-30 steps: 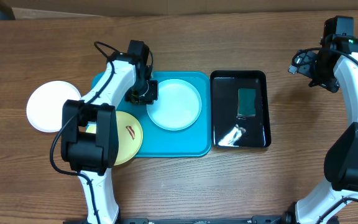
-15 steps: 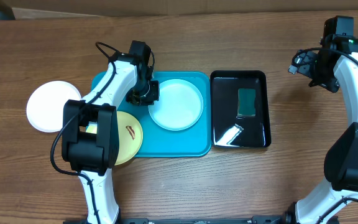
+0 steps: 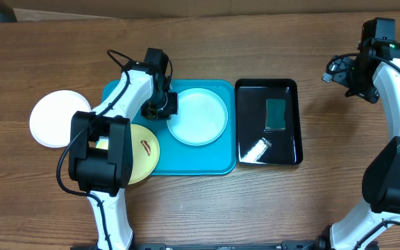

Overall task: Clean dirty plates on tray and stack at the side
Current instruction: 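Lift the light-blue plate with the left gripper off the tray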

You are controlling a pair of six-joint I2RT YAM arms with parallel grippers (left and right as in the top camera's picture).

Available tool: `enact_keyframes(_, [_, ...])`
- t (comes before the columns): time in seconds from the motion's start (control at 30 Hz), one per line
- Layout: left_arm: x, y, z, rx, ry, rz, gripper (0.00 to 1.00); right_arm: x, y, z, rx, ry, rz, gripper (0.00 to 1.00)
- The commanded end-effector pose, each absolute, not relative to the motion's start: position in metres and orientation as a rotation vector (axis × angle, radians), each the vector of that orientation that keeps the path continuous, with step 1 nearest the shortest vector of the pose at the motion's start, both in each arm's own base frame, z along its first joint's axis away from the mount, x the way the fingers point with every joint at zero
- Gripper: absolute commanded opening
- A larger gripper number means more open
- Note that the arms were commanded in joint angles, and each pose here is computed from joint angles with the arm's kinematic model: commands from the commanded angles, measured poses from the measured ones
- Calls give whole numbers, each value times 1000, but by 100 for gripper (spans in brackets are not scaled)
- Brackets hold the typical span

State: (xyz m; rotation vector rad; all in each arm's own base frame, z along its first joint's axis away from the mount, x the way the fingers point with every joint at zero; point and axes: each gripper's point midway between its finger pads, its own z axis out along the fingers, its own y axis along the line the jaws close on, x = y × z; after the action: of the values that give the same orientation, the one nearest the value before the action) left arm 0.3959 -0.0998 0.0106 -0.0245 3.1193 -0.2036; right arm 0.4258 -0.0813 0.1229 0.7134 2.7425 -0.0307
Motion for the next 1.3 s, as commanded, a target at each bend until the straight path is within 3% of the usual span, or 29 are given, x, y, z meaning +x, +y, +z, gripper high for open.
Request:
enact_keyframes(0.0, [402, -91, 19, -58, 3116, -152, 4, 428, -82, 133, 720, 2711, -25, 100])
enact_keyframes(0.57, [430, -83, 81, -39, 3043, -80, 4, 428, -82, 133, 720, 2711, -25, 100])
enact_keyframes(0.87, [447, -91, 157, -25, 2944, -123, 4, 428, -82, 133, 720, 2711, -25, 100])
enact_keyframes(1.27, [443, -158, 196, 136, 2810, -1, 4, 428, -82, 133, 720, 2711, -25, 100])
